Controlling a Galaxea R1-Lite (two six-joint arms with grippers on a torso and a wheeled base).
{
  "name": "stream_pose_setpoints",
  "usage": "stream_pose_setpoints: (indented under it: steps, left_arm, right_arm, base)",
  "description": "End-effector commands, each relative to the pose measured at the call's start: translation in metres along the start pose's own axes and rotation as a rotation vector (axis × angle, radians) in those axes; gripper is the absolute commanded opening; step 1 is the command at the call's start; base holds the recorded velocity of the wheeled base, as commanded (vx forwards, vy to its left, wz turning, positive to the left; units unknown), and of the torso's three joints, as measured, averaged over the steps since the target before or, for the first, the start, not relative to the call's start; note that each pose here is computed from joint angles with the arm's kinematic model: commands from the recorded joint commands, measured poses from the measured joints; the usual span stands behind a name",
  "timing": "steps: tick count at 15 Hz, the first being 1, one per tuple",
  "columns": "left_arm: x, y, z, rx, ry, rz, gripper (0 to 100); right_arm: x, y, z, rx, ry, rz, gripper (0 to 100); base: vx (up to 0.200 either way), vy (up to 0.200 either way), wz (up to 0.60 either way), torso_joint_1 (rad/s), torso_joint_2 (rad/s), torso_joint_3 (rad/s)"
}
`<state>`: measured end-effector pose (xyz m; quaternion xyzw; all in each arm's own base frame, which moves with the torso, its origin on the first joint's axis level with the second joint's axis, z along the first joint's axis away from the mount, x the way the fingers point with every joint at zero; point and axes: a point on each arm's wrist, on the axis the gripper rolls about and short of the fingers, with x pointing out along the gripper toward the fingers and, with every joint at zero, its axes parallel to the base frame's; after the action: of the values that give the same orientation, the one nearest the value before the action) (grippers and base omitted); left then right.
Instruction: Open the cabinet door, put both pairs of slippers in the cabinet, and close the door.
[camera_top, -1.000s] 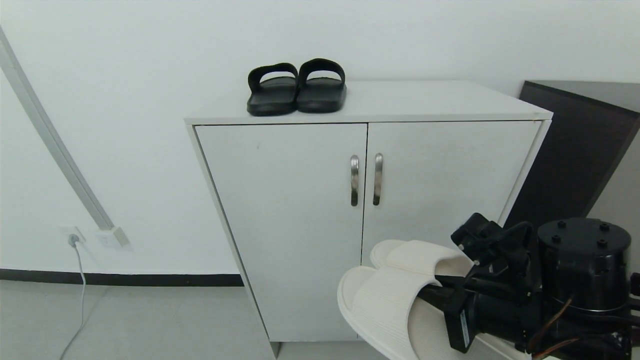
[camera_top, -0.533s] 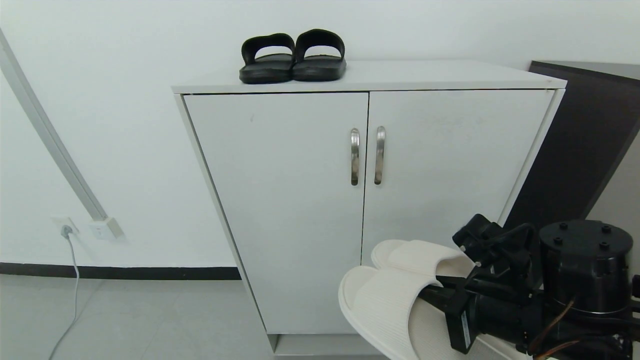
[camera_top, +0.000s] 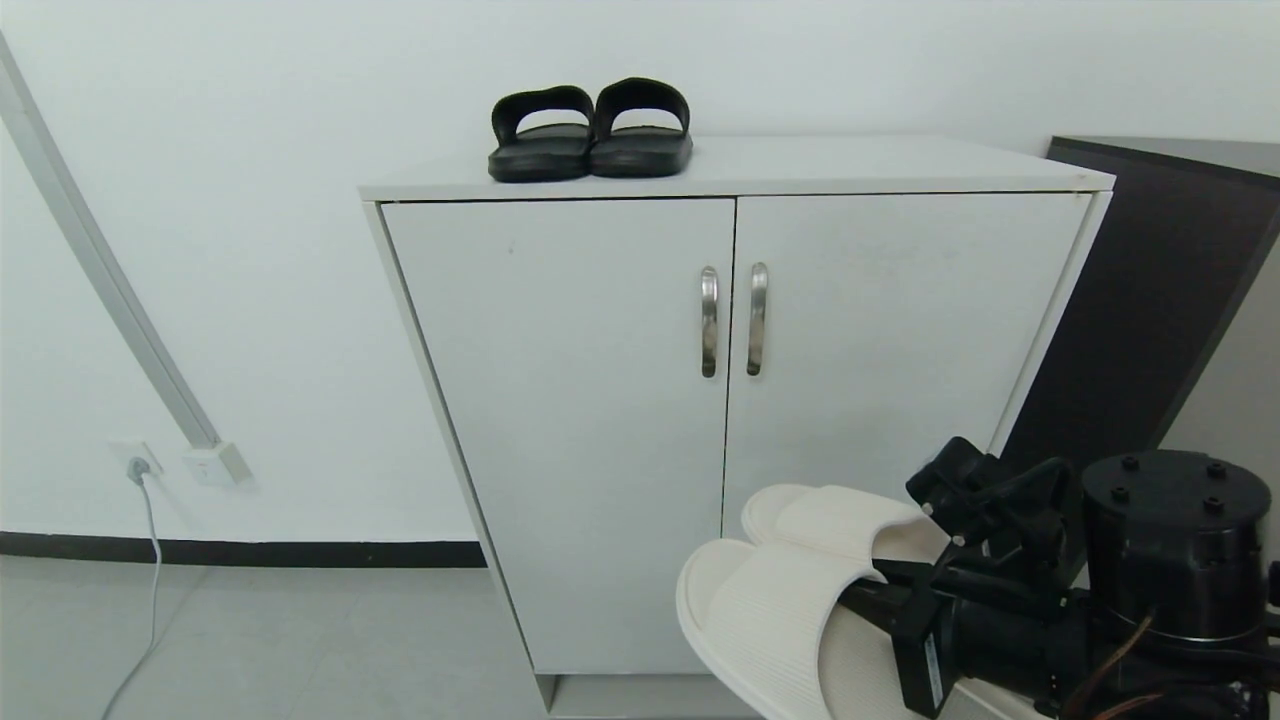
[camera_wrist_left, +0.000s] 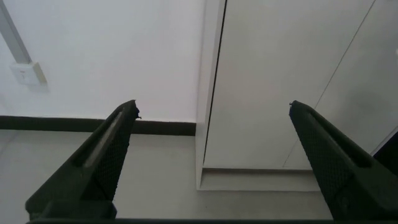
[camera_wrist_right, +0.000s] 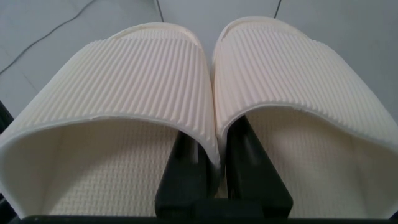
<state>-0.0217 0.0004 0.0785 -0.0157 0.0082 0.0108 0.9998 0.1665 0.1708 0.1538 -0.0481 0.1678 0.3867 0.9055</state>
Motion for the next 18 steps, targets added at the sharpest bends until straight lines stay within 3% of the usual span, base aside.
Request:
stream_pose_setpoints:
  steps: [1,2,3,5,7,8,12,16,18]
  left_arm:
    - [0.000,-0.001,0.019,0.005,-0.009,-0.002,100]
    - [-0.003,-0.002,0.053,-0.029,-0.049,-0.007,100]
    - [0.002,-0.002,0.067,-0.058,-0.031,-0.025,100]
    - [0.022,-0.007,0.087,-0.065,0.067,-0.160,100]
    - [0.036,-0.010,0.098,-0.072,0.124,-0.258,100]
    - [0.052,-0.012,0.108,-0.081,0.155,-0.348,100]
    - [0.103,-0.021,0.119,-0.097,0.183,-0.560,100]
    - [0.149,-0.041,0.126,-0.098,0.157,-0.687,100]
    - [0.167,-0.057,0.140,-0.141,0.156,-0.764,100]
  right_arm:
    - [0.001,0.000,-0.002,0.000,0.006,0.003,0]
    - [0.002,0.001,-0.003,-0.003,0.007,0.006,0]
    - [0.003,0.003,-0.003,-0.005,0.007,0.012,0]
    - [0.003,0.004,-0.003,-0.008,0.009,0.016,0]
    - [0.003,0.004,-0.004,-0.008,0.012,0.016,0]
    - [0.003,0.004,-0.004,-0.011,0.010,0.016,0]
    - [0.003,0.004,-0.005,-0.019,0.013,0.017,0]
    - [0.002,0.004,-0.004,-0.020,0.010,0.017,0]
    - [0.002,0.005,-0.006,-0.021,0.015,0.020,0]
  base:
    - [0.000,0.000,0.00,-0.007,0.22,0.119]
    - [0.000,0.000,0.00,-0.007,0.14,0.036]
    - [0.000,0.000,0.00,-0.007,0.08,0.041]
    - [0.000,0.000,0.00,0.000,0.00,0.000]
    - [0.000,0.000,0.00,0.000,0.00,0.000]
    - [0.000,0.000,0.00,0.000,0.00,0.000]
    - [0.000,0.000,0.00,0.000,0.00,0.000]
    - [0.000,0.000,0.00,0.000,0.00,0.000]
    - [0.000,0.000,0.00,0.000,0.00,0.000]
